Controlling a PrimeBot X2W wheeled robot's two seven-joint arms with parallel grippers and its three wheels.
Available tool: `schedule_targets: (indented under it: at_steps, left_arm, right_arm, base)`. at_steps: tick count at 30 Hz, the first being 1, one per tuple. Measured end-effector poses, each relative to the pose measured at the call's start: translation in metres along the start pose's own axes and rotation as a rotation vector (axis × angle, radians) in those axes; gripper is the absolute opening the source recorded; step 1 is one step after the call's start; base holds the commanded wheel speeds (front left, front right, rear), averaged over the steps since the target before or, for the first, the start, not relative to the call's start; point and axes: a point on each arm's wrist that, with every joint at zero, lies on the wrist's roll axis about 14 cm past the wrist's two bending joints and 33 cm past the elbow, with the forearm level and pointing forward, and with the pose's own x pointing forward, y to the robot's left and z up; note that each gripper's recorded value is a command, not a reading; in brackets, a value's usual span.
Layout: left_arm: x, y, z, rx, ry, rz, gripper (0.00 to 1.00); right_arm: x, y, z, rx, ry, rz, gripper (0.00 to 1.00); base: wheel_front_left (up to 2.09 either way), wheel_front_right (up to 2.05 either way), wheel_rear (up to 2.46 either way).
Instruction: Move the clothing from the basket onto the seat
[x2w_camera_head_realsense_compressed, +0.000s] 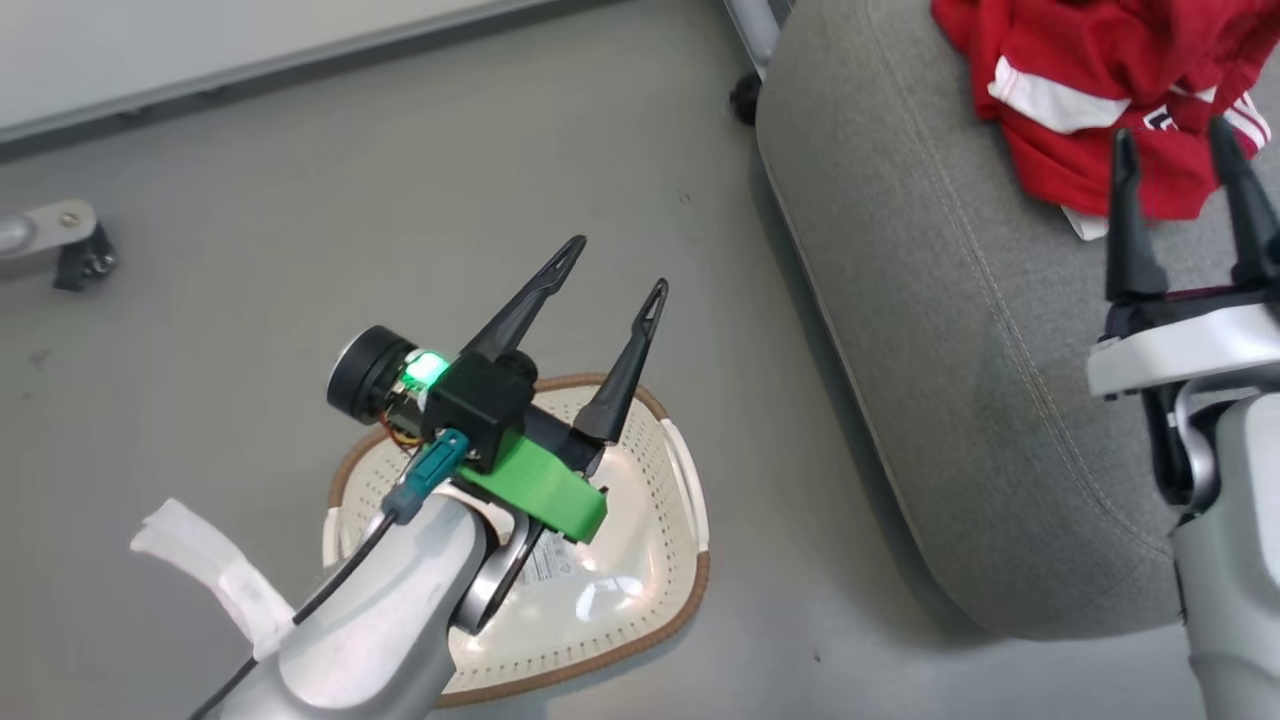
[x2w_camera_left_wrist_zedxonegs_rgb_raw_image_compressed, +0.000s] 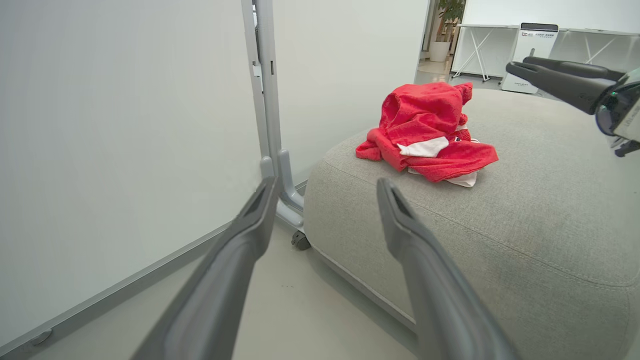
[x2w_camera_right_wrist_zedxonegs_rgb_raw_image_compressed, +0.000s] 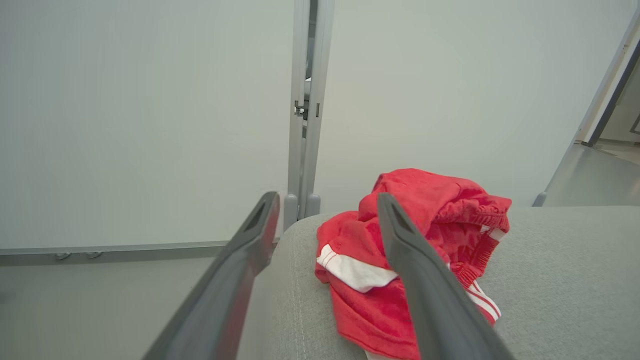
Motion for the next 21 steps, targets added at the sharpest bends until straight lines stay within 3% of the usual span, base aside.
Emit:
schedule_targets:
  at_steps: [12, 21]
  left_arm:
    - [-0.075, 0.076, 0.031, 0.042, -0.037, 0.348, 1.00]
    - [-0.151, 0.121, 0.049, 0.068, -0.070, 0.616, 1.00]
  right_arm:
    - [-0.008, 0.101, 0.014, 0.154, -0.037, 0.208, 1.00]
    - [-0.031, 0.138, 0.025, 0.210, -0.047, 0.280, 1.00]
  base:
    - [0.00, 0.00, 0.00]
    - [0.00, 0.00, 0.00]
